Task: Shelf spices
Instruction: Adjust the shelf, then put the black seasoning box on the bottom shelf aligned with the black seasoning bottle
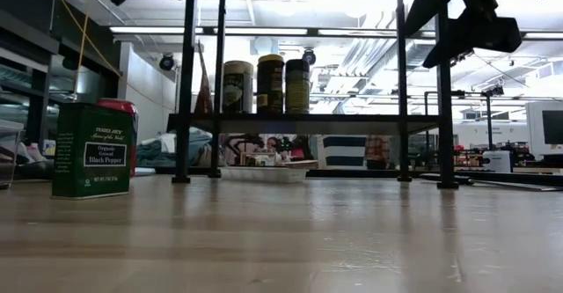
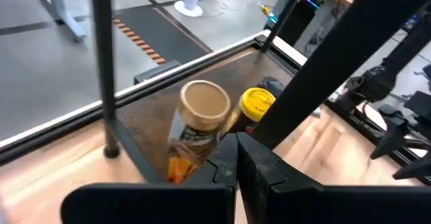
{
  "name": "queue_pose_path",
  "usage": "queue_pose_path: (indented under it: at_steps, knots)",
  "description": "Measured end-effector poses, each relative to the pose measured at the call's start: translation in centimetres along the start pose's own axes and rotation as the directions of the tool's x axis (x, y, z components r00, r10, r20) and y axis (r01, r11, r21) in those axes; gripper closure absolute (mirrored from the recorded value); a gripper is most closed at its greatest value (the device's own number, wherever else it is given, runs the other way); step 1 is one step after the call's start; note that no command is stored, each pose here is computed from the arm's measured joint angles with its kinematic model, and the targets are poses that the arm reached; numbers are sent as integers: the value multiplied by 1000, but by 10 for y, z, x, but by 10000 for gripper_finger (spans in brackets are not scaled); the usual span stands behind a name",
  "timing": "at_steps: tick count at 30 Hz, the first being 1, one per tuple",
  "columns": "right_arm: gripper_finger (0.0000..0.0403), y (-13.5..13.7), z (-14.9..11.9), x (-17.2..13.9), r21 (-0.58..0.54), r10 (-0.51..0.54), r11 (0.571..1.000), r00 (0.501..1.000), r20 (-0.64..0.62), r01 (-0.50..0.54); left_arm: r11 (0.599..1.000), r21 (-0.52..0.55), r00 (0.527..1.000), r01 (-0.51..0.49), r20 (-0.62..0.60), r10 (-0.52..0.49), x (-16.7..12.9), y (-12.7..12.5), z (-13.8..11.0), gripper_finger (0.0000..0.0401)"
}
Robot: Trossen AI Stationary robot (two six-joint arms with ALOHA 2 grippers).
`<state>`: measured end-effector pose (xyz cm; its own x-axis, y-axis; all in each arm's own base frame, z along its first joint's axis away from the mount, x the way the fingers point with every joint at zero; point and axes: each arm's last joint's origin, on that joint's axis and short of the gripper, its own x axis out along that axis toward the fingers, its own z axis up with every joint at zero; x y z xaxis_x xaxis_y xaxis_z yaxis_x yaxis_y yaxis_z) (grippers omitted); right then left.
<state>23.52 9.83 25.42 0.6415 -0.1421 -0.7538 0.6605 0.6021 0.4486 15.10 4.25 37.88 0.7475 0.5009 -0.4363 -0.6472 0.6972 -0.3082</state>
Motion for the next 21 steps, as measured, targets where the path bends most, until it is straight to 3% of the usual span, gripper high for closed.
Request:
queue_pose_path:
  at_steps: [4, 8, 10, 12, 16, 21]
  knots:
    - [167, 2, -5, -2, -13, 17, 1000, 1000, -24, -17, 999, -42, 999, 18, -38, -20, -24, 9, -8, 401]
    - [167, 4, -12, -5, -16, 32, 999, 999, -44, -33, 992, -125, 978, -4, -206, -22, -48, 21, -31, 401]
    - [167, 5, -14, -6, -23, 37, 999, 998, -49, -38, 984, -175, 955, 32, -284, -81, -51, 19, -44, 401]
    - [167, 5, -15, -7, -27, 36, 999, 998, -51, -37, 970, -222, 925, 96, -339, -169, -46, 8, -58, 401]
    - [167, 4, -15, -6, -29, 26, 999, 999, -47, -28, 930, -245, 878, 275, -331, -347, -28, -37, -97, 401]
    - [167, 3, -13, -6, -10, 13, 1000, 1000, 5, -13, 912, -282, 838, 299, -379, -392, -21, -83, -149, 401]
